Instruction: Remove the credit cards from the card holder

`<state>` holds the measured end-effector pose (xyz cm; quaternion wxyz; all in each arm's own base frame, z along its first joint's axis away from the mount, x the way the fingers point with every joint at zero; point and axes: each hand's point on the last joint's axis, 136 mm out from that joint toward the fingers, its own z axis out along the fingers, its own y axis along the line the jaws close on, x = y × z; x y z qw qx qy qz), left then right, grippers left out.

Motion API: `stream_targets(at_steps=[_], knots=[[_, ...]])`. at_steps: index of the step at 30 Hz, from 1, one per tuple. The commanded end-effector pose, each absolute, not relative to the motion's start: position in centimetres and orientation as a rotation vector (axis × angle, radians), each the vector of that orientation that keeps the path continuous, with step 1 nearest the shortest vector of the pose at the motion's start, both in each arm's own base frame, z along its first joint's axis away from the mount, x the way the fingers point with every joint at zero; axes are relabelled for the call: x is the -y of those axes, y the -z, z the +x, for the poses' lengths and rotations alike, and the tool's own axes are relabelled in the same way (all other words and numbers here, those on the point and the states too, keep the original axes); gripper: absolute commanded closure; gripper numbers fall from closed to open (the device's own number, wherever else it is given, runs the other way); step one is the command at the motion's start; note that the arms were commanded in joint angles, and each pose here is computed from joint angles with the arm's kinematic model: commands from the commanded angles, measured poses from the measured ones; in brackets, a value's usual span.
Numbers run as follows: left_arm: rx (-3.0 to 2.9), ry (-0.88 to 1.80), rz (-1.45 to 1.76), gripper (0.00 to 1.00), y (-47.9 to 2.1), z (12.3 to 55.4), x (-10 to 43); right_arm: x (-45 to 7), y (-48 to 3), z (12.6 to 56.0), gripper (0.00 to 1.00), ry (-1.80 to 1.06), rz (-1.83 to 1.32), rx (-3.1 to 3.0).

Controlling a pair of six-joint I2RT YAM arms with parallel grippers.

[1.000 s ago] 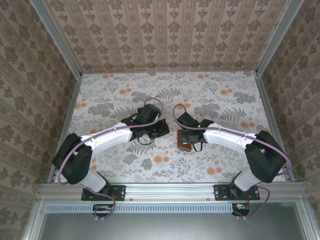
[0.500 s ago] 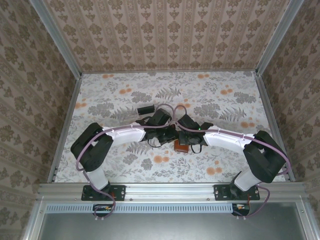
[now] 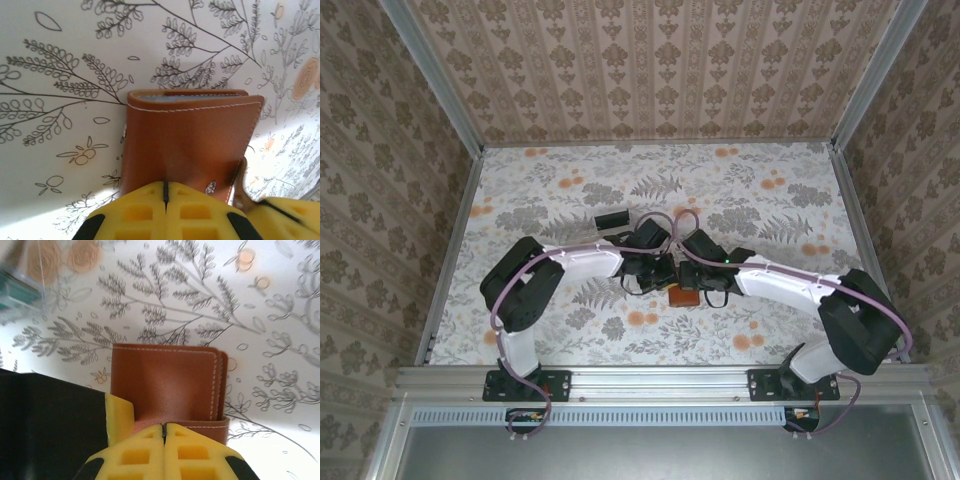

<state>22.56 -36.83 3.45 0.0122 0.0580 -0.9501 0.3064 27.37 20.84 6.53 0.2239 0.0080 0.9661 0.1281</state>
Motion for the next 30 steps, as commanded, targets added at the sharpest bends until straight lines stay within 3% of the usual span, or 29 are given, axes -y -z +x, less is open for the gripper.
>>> stream_targets(at_steps=[1, 5, 9, 11, 13, 15, 18, 23, 27, 30], knots=[[2.950, -0.720, 0.264, 1.00, -0.5, 21.4, 34.3, -20.6, -7.9, 27.7, 1.00, -0.421, 0.074, -2.624], [2.955, -0.737, 0.253, 1.00, -0.6, 21.8, 34.6, -19.5, -8.8, 27.5, 1.00, -0.451, 0.113, -2.606], [3.031, -0.857, 0.162, 1.00, -4.2, 23.5, 35.7, -19.1, -10.2, 27.2, 1.00, -0.485, 0.120, -2.584], [3.079, -0.902, 0.116, 0.89, -6.4, 24.2, 35.9, -19.1, -11.2, 27.1, 1.00, -0.504, 0.109, -2.571], [3.144, -0.936, 0.076, 0.66, -9.0, 25.0, 35.6, -19.3, -12.3, 27.0, 1.00, -0.530, 0.101, -2.558], [3.202, -0.937, 0.041, 0.50, -11.2, 25.6, 34.8, -19.7, -13.0, 26.9, 1.00, -0.570, 0.100, -2.551], [3.261, -0.988, 0.026, 0.41, -14.0, 26.5, 33.5, -20.7, -14.0, 26.6, 1.00, -0.648, 0.100, -2.540], [3.339, -1.066, 0.053, 0.37, -16.8, 26.9, 30.8, -21.9, -15.5, 26.6, 1.00, -0.698, 0.095, -2.517], [3.391, -1.105, 0.080, 0.20, -17.9, 26.8, 29.0, -22.7, -15.4, 26.6, 1.00, -0.710, 0.083, -2.518], [3.399, -1.127, 0.087, 0.17, -18.3, 26.7, 28.4, -23.1, -15.3, 26.5, 1.00, -0.709, 0.068, -2.523]])
